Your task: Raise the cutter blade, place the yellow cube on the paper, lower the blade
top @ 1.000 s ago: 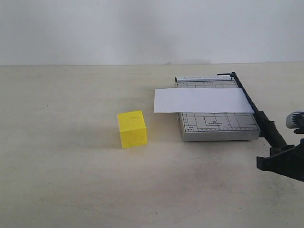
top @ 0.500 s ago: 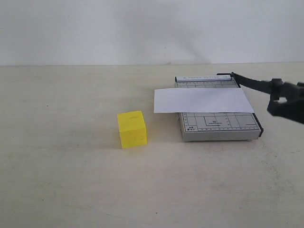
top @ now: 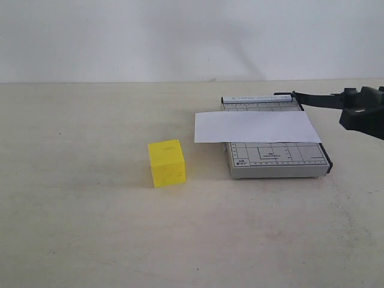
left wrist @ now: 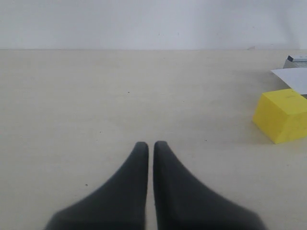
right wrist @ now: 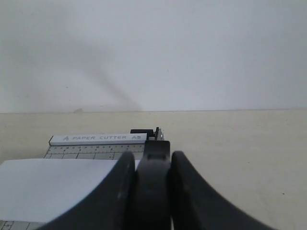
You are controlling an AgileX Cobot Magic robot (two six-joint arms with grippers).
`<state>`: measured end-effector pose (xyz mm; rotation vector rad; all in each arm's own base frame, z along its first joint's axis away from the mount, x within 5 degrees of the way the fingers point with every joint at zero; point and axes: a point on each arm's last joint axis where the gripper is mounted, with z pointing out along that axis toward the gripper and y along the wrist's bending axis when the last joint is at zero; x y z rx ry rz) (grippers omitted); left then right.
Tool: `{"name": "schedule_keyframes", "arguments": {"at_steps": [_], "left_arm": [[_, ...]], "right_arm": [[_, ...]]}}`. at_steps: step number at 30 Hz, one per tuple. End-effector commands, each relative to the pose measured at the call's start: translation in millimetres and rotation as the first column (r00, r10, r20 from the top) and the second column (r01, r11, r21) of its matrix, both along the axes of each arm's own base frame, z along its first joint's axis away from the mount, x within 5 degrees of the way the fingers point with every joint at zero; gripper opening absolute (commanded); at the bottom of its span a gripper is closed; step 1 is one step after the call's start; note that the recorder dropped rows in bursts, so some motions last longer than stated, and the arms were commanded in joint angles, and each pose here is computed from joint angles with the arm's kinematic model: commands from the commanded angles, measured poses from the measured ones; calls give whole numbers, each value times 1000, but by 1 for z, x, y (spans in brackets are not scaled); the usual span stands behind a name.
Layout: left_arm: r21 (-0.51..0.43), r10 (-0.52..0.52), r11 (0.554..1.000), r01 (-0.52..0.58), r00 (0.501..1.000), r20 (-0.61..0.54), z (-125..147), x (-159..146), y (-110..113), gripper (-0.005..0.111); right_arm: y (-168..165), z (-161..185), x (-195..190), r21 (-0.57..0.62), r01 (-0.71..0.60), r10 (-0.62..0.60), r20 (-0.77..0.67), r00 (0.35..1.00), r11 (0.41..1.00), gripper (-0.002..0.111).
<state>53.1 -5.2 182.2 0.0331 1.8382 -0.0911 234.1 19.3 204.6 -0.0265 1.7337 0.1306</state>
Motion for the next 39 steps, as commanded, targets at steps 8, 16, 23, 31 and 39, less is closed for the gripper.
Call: {"name": "schedule_keyframes", "arguments": {"at_steps": [8, 16, 23, 31, 39], "left_arm": [[1, 1, 1000, -1, 1000, 15, 0, 0, 0, 4], [1, 1, 1000, -1, 1000, 15, 0, 0, 0, 4], [1, 1, 1000, -1, 1000, 15, 0, 0, 0, 4], [1, 1, 1000, -1, 1000, 15, 0, 0, 0, 4], [269, 10, 963, -30, 997, 78, 5, 2, 8, 4]], "right_arm": [[2, 11, -2, -34, -32, 33, 30, 999, 999, 49], [-5, 35, -48, -65, -1, -10, -163, 987, 998, 49], [-11, 53, -114, 211, 141, -75, -296, 952, 967, 42], [-12, 43, -135, 203, 135, -73, -288, 955, 970, 0], [-12, 6, -126, 146, 71, -58, -93, 994, 987, 0]]}}
